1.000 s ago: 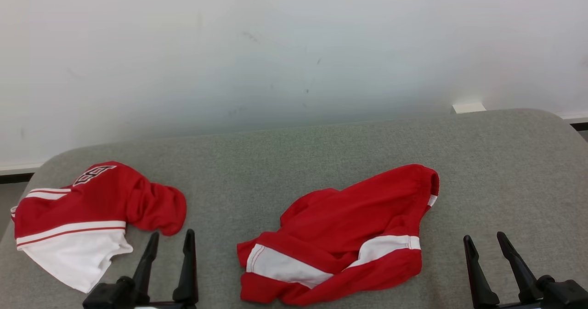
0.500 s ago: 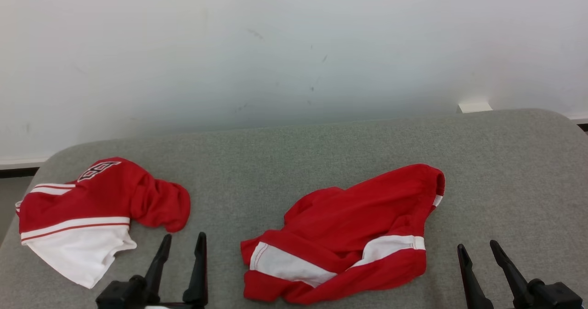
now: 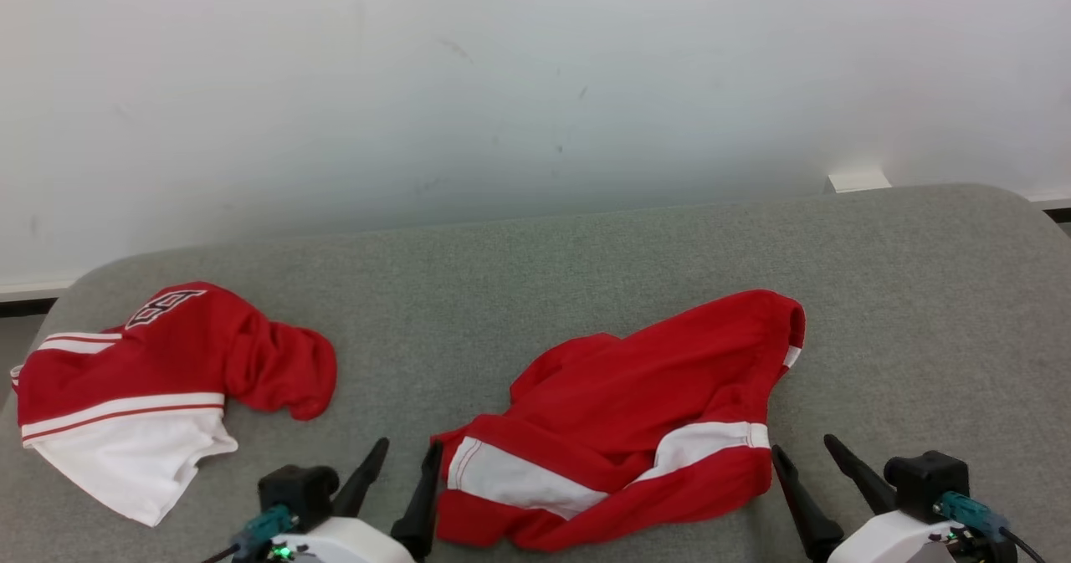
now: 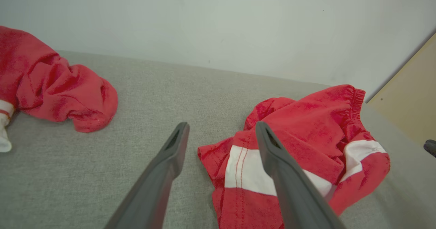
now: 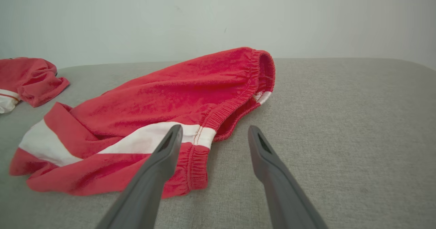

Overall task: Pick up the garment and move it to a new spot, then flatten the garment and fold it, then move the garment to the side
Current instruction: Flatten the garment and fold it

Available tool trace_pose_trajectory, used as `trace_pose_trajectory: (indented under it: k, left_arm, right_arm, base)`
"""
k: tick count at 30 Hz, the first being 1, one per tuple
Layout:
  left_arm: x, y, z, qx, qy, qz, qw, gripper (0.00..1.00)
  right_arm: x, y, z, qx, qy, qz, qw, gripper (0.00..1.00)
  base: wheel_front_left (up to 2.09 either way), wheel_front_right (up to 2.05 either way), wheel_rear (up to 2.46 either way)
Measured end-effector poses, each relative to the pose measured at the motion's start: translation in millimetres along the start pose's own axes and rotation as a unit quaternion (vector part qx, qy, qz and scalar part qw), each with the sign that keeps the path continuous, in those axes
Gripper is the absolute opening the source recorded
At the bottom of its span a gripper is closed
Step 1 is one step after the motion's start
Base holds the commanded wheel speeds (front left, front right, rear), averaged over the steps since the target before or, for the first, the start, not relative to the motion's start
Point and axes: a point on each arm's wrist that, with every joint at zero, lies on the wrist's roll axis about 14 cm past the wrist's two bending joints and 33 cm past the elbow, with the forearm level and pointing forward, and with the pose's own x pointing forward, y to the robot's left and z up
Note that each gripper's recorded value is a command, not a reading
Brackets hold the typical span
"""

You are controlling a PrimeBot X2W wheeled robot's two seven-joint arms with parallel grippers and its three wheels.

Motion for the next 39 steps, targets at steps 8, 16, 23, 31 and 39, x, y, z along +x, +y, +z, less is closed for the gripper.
trace_pose_trajectory:
  k: [8, 16, 23, 31, 39]
  left_arm:
    - [14, -23, -34, -0.004, 0.112, -0.057, 0.992, 1.0]
    - [27, -16, -58, -0.003, 0.182, -0.075, 0.98, 1.0]
    - [34, -16, -76, -0.013, 0.219, -0.084, 0.972, 1.0]
    - [35, -30, -70, -0.024, 0.203, -0.109, 0.973, 0.15]
    - [32, -32, -58, -0.02, 0.177, -0.112, 0.978, 0.0]
  right_arm:
    - [17, 8, -26, 0.021, 0.088, 0.022, 0.996, 1.0]
    - [39, 14, -40, 0.029, 0.129, 0.036, 0.991, 1.0]
    - [46, 20, -54, 0.032, 0.154, 0.047, 0.986, 1.0]
    - [43, 22, -57, 0.038, 0.151, 0.052, 0.986, 0.16]
    - [42, 20, -42, 0.04, 0.116, 0.053, 0.991, 0.0]
  base:
    - [0.0, 0.0, 0.0]
    - [0.0, 0.0, 0.0]
    - [0.0, 0.0, 0.0]
    - [0.0, 0.0, 0.0]
    - [0.0, 0.0, 0.0]
